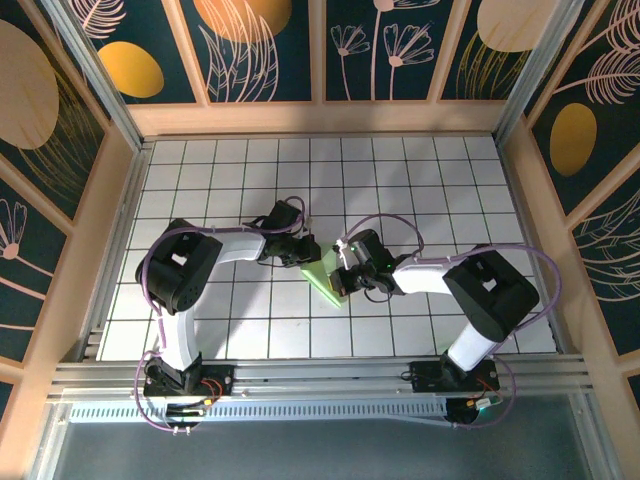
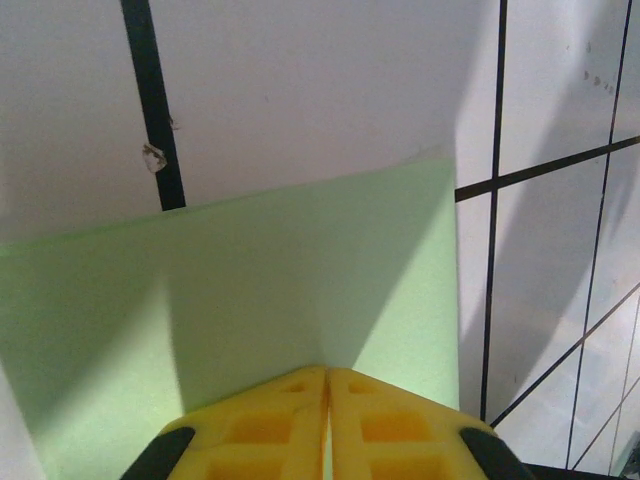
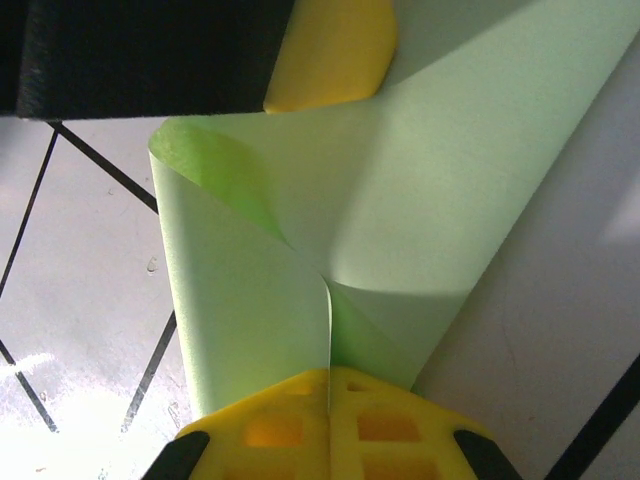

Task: Fold a paper plane with a square sheet of paper (fold left side to right side)
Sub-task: Third fold the triangle at the center of the table.

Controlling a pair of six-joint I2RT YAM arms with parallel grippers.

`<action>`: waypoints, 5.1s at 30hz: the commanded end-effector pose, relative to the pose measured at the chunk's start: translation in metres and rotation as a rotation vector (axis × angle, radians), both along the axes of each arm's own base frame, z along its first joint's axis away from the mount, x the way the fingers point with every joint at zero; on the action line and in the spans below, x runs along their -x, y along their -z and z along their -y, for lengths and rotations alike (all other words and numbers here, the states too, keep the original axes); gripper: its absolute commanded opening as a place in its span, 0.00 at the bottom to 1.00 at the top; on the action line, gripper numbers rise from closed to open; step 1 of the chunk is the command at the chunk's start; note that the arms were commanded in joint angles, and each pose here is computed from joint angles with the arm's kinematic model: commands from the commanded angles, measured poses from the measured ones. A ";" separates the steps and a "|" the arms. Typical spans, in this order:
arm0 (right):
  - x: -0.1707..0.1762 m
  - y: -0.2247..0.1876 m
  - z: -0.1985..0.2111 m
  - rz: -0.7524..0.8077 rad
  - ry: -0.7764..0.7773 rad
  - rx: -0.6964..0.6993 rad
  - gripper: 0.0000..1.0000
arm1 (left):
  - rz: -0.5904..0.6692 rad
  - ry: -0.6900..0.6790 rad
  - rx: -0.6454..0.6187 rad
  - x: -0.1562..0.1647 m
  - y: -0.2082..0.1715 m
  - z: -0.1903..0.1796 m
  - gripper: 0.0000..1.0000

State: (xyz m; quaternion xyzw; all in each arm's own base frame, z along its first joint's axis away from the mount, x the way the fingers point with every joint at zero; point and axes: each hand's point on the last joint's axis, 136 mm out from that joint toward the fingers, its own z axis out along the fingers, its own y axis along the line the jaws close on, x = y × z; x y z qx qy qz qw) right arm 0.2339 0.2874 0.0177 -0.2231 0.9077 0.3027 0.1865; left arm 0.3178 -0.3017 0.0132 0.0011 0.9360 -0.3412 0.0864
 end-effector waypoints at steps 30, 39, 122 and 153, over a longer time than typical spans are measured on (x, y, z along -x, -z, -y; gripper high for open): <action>0.012 0.032 0.017 -0.078 0.005 0.098 0.00 | 0.163 0.013 0.246 0.065 -0.066 -0.007 0.04; 0.012 0.034 0.017 -0.085 0.009 0.103 0.00 | 0.121 0.031 0.240 0.070 -0.046 0.007 0.03; 0.061 -0.015 -0.008 -0.287 -0.061 -0.142 0.01 | -0.031 -0.074 -0.079 0.090 0.041 -0.044 0.00; 0.065 0.007 -0.003 -0.352 -0.045 -0.114 0.00 | -0.037 -0.070 -0.079 0.090 0.043 -0.043 0.00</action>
